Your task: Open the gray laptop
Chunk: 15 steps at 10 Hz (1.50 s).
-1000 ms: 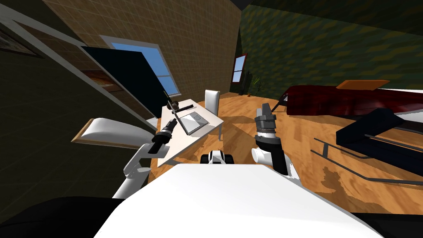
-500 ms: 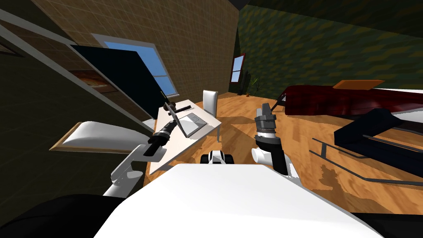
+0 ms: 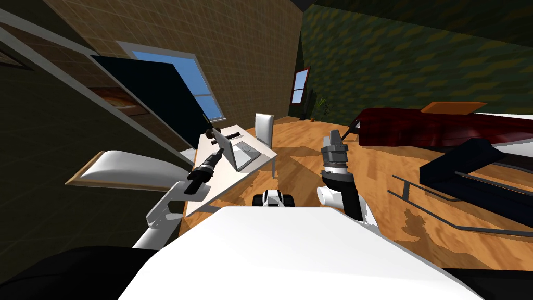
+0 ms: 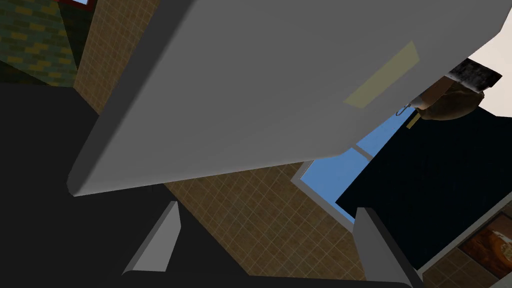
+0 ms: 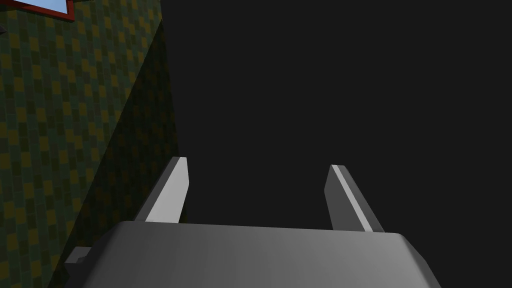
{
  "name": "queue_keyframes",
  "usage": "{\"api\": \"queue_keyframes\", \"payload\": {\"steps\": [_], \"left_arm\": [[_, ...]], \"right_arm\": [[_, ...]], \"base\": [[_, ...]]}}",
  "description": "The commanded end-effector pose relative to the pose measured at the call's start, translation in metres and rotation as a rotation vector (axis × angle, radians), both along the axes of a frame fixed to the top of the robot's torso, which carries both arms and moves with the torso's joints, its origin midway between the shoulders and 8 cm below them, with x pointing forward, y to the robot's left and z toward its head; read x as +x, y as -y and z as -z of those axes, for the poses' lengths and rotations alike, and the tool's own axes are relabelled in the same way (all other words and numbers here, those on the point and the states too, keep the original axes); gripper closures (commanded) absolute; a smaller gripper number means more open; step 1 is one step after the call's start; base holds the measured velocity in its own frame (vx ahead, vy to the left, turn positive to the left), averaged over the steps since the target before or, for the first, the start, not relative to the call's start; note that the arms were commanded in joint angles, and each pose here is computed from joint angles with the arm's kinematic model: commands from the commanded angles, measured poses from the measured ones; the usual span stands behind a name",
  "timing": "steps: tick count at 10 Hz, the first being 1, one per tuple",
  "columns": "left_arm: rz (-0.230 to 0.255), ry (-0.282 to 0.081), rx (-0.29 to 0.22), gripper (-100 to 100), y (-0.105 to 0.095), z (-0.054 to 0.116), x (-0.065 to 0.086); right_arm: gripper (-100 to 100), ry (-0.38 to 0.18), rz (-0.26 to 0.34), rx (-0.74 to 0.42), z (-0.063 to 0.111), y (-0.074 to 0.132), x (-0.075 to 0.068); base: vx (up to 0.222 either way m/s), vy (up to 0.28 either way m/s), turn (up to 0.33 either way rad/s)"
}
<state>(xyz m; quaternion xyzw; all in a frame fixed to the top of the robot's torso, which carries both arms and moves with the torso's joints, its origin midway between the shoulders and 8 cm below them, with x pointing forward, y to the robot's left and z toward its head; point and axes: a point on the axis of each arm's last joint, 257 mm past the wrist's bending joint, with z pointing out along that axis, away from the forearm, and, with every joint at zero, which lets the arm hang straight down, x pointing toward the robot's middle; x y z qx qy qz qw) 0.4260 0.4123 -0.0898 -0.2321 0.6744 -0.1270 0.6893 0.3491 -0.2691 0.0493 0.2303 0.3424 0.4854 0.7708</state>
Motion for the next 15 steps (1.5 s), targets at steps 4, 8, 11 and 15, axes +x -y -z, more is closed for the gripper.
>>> {"api": "queue_keyframes", "payload": {"steps": [4, 8, 11, 15], "left_arm": [[-0.046, 0.018, 0.019, -100, -0.024, 0.011, 0.010], [-0.078, 0.026, 0.032, -100, -0.040, 0.021, 0.017], [-0.121, 0.025, 0.034, -100, -0.065, 0.011, 0.022], [-0.084, 0.024, 0.031, 100, -0.045, 0.016, 0.017]], "right_arm": [[0, 0.000, 0.000, 0.000, 0.000, 0.000, 0.000], [0, 0.000, 0.000, 0.000, 0.000, 0.000, 0.000], [0, 0.000, 0.000, 0.000, 0.000, 0.000, 0.000], [0, 0.000, 0.000, 0.000, 0.000, 0.000, 0.000]], "base": [[-0.035, -0.081, 0.027], [-0.032, -0.091, 0.027], [-0.003, -0.020, -0.138], [0.000, 0.004, 0.100]]}}
